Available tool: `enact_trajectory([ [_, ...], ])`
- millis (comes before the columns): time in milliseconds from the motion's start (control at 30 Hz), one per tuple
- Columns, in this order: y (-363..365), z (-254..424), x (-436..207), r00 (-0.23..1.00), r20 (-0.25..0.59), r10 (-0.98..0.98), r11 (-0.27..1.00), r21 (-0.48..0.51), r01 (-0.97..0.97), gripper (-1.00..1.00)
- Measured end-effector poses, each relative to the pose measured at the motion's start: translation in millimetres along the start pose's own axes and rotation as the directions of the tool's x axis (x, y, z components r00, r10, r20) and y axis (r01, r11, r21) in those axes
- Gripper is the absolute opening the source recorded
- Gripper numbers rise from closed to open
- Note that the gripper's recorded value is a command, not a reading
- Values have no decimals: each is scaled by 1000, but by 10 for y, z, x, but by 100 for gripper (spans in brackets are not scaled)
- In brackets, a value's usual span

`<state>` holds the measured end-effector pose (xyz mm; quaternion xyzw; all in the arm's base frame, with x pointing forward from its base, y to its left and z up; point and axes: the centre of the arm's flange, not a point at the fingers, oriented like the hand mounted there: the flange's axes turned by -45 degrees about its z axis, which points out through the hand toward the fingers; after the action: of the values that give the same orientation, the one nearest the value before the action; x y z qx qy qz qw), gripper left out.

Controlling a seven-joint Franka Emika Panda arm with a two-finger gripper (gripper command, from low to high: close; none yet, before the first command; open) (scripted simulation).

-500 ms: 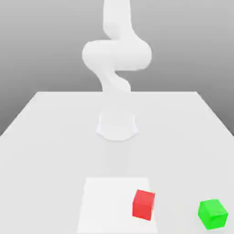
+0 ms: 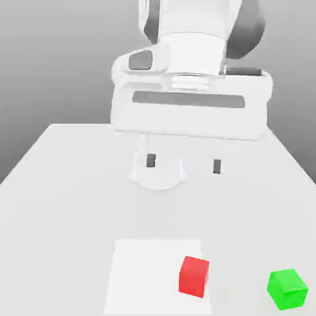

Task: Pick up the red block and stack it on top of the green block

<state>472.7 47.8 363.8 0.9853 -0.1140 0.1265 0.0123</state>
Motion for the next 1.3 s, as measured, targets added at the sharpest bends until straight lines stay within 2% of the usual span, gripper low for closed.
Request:
enact_trajectory([
  [233,-133,1206,-665,974,215,74,997,-22,-71,0],
  [433,-138,1923,-930,964,250,92,996,-27,-88,0],
  [467,-136,1990,-954,964,251,91,996,-27,-87,-100],
  [700,-138,1983,-951,964,249,92,996,-26,-88,-100],
  [867,-139,1489,-820,964,249,92,996,-27,-88,-100],
  [1100,-1618,1066,-869,922,243,-300,954,72,291,-100],
  [1233,-1915,1375,-1025,899,234,-371,929,91,359,-100],
  [1267,-1922,1511,-1070,897,234,-374,928,91,362,100],
  [1300,-1922,1511,-1070,897,234,-374,928,91,362,100],
])
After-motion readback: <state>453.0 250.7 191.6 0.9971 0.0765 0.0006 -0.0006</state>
